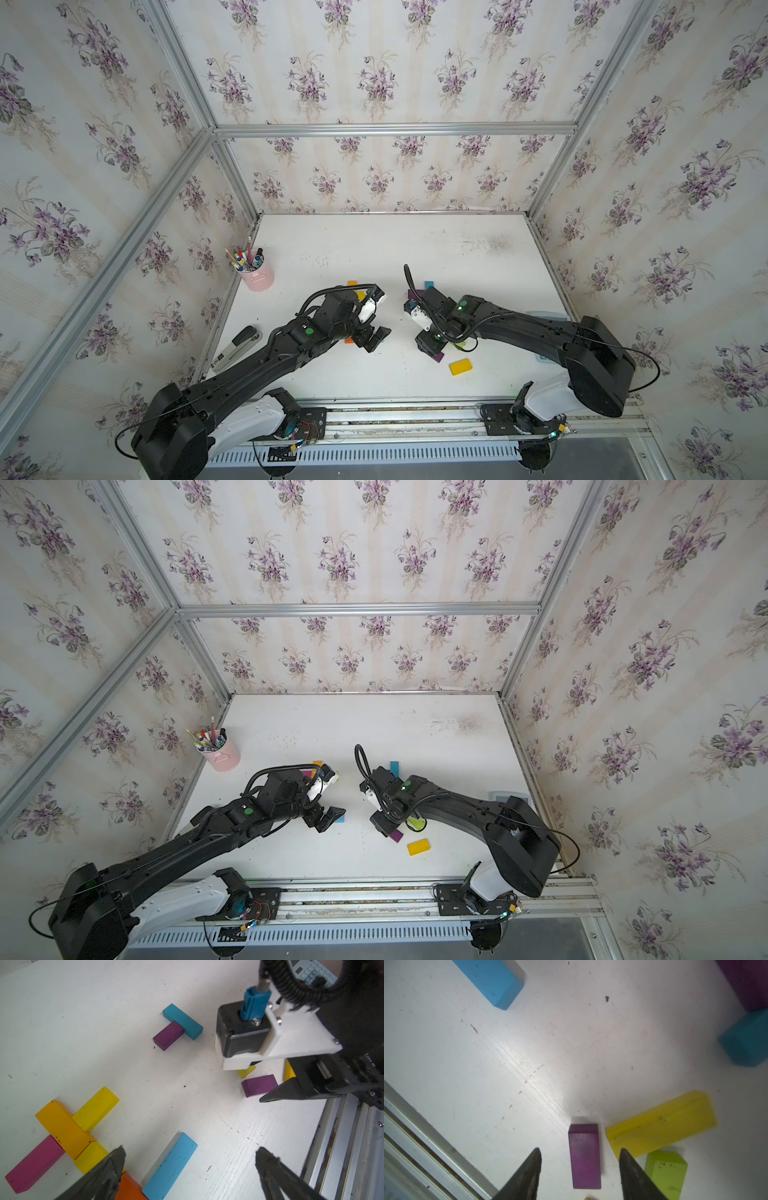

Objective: Assemble the letter t with building blocks
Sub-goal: Pick up the building block from the center of the board.

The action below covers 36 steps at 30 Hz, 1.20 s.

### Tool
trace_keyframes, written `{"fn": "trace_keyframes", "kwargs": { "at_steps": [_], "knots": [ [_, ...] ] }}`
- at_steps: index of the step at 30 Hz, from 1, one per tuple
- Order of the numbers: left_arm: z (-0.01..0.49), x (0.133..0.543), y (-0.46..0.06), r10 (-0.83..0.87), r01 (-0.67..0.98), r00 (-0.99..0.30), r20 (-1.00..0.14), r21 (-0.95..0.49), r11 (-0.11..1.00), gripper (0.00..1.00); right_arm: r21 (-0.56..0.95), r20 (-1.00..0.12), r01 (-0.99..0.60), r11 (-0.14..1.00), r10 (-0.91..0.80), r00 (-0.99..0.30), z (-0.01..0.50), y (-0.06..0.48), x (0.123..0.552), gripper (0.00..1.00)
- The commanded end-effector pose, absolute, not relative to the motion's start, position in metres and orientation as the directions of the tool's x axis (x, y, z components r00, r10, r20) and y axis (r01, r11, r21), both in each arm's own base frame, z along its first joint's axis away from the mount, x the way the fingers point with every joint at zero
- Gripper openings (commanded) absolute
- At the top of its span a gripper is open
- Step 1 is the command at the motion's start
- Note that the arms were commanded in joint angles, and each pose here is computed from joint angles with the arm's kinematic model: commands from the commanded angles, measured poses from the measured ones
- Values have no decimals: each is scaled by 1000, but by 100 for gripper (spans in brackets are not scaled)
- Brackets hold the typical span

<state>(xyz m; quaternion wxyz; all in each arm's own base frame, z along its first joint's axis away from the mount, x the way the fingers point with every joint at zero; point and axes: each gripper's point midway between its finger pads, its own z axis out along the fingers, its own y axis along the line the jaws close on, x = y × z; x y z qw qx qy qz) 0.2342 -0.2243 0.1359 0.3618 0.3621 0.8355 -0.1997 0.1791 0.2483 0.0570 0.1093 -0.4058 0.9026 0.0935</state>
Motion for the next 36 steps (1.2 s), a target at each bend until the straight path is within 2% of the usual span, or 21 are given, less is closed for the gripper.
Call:
{"fn": "trace_keyframes", "kwargs": {
  "at_steps": [1, 6, 14, 20, 25, 32, 36],
  "knots": [
    [142, 235, -230, 442, 757, -468, -765, -89, 647, 100, 3, -267, -689, 725, -663, -699, 55, 239, 187, 61],
    [141, 233, -229, 440, 756, -472, -764, -94, 647, 100, 57, -171, -629, 776, -613, -771, 40, 253, 185, 59],
    [144, 233, -227, 434, 753, -463, -773, -84, 653, 100, 48, -232, -523, 851, -500, -834, 43, 233, 179, 59],
    [142, 231, -228, 435, 756, -469, -769, -94, 648, 100, 39, -185, -506, 861, -492, -851, 29, 217, 167, 59],
    [145, 231, -227, 429, 754, -471, -771, -99, 650, 100, 44, -198, -509, 859, -492, -848, 22, 218, 167, 59],
    [147, 232, -228, 424, 749, -475, -771, -102, 654, 100, 68, -215, -529, 846, -505, -836, 20, 224, 167, 48],
    [147, 233, -228, 426, 748, -477, -769, -100, 656, 100, 69, -212, -536, 841, -513, -832, 16, 226, 165, 46]
  ]
}}
